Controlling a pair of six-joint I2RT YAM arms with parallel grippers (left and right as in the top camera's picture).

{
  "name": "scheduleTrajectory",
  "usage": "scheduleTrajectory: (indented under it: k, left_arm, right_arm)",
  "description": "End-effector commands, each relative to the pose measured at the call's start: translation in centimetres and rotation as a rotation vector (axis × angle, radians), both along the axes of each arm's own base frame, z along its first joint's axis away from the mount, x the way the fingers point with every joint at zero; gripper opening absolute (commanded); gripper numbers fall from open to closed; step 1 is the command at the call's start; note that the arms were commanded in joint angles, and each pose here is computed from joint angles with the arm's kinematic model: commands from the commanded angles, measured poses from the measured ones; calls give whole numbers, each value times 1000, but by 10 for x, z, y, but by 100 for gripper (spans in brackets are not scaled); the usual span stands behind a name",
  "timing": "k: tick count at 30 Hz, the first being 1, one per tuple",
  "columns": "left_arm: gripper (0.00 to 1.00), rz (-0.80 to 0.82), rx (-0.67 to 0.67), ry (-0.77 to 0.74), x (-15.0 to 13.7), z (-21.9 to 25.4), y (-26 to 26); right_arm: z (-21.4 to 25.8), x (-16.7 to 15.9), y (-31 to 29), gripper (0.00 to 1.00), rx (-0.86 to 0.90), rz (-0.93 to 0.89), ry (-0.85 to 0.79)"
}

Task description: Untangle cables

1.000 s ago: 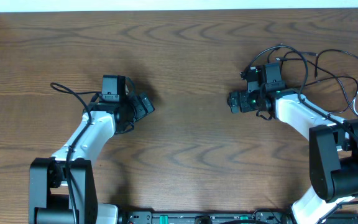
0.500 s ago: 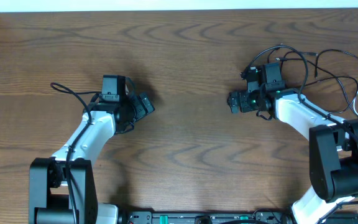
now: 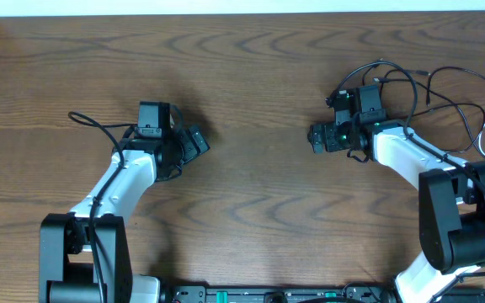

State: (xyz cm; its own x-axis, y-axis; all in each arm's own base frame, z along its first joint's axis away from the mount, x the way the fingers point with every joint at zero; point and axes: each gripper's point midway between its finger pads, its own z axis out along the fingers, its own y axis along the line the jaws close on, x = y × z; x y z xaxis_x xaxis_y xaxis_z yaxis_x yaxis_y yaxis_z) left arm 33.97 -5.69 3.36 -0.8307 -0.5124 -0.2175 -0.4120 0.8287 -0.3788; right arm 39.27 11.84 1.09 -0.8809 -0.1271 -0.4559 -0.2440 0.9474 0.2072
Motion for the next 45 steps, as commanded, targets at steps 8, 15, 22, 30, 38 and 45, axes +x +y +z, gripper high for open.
scheduleTrajectory:
  k: [8,15,22,30,38,45]
  left_arm:
    - [98,1,8,-20,4,6,2]
    - [98,1,7,-37,5,12,2]
    - [98,2,-2,-173,11,57,2]
    - [98,3,-16,-400,8,133,2]
    - [98,74,65,-531,-12,166,22]
    - [98,138,151,-512,-30,112,42]
  right_arm:
    - [1,-5,3,99,4,20,2]
    - [1,-5,3,99,4,20,2]
    - [1,-5,3,99,4,20,2]
    - [1,-5,3,99,4,20,2]
    - [1,-5,3,99,4,20,2]
    - [1,-5,3,99,4,20,2]
